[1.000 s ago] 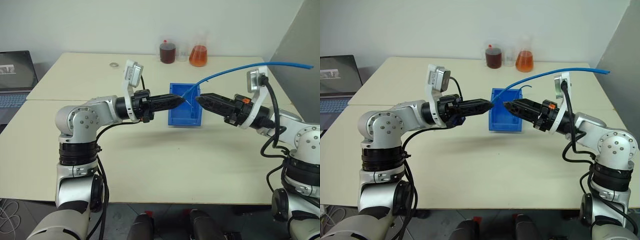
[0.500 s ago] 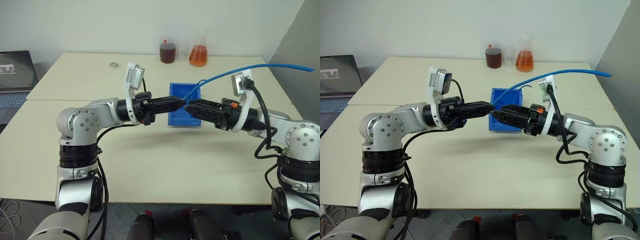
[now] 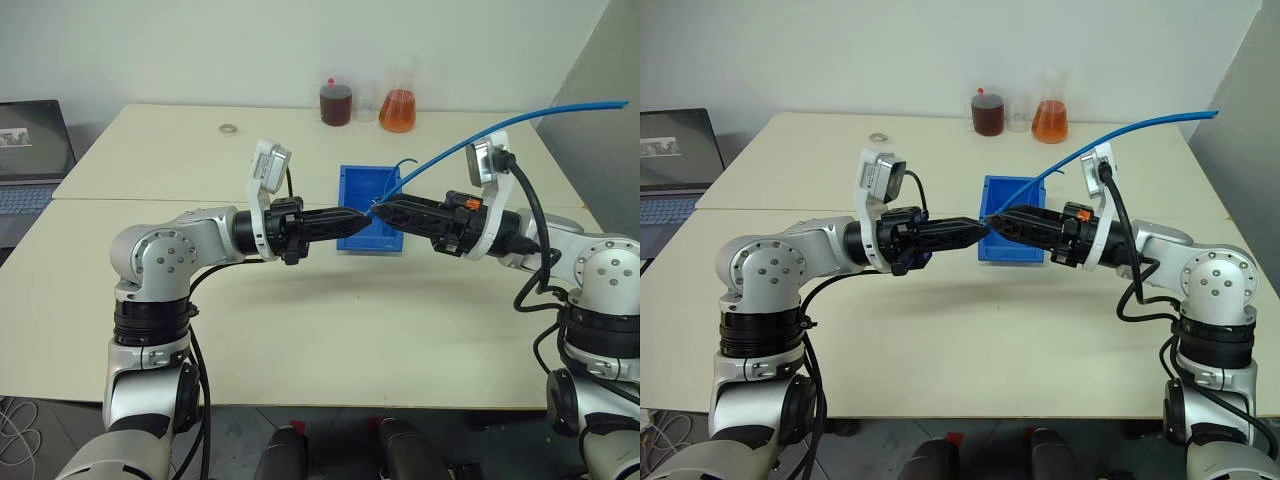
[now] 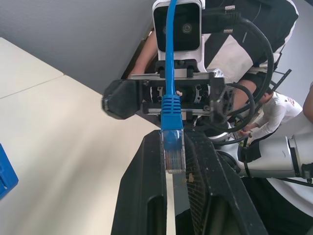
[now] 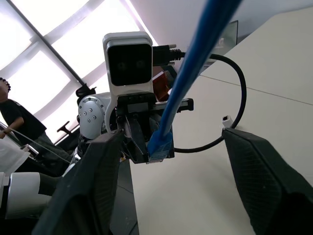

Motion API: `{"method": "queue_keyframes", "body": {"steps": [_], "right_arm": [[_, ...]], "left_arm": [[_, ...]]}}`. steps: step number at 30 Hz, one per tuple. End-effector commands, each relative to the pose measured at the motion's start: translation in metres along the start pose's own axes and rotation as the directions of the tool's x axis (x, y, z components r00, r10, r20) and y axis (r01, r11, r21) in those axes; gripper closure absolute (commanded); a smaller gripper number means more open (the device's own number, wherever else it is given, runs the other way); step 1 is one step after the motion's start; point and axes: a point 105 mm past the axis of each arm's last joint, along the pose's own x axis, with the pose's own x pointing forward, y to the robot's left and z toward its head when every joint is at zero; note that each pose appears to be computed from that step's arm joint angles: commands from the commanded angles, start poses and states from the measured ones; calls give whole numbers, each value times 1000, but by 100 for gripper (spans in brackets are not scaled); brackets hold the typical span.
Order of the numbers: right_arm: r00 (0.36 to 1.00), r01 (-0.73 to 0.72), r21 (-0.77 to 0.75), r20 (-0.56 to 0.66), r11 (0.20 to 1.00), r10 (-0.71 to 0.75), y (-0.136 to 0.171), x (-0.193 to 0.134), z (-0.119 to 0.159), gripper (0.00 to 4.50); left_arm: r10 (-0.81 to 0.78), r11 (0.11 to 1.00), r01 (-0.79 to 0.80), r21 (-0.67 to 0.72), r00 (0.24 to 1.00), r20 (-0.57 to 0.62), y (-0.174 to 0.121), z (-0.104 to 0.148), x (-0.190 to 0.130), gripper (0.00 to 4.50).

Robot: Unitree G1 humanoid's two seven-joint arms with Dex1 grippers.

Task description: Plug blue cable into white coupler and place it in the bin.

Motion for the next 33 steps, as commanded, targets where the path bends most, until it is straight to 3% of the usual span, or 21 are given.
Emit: {"method": "queue_keyframes", "body": {"steps": [1, 11, 19, 21, 26, 33], "right_arm": [[998, -61, -26, 1, 998, 61, 12, 1, 5, 205], [996, -90, -6, -13, 996, 90, 13, 3, 2, 428], [997, -63, -9, -33, 998, 63, 9, -3, 0, 434], [997, -60, -8, -44, 998, 59, 9, -5, -1, 434], [998, -52, -13, -48, 999, 51, 8, -6, 0, 434], [998, -18, -33, -61, 999, 16, 3, -14, 4, 434]], "left_arm": [[-37, 998, 37, 45, 999, -6, -12, 5, 2, 427], [-25, 999, 25, 48, 1000, -4, -12, 5, 1, 427], [-2, 996, 3, 91, 1000, -12, -11, 2, 0, 427], [-13, 995, 12, 94, 1000, 12, -11, 3, -2, 356], [-14, 996, 12, 86, 1000, 20, -11, 4, -4, 266], [57, 995, -52, 86, 996, -66, -15, -19, -32, 130]]}}
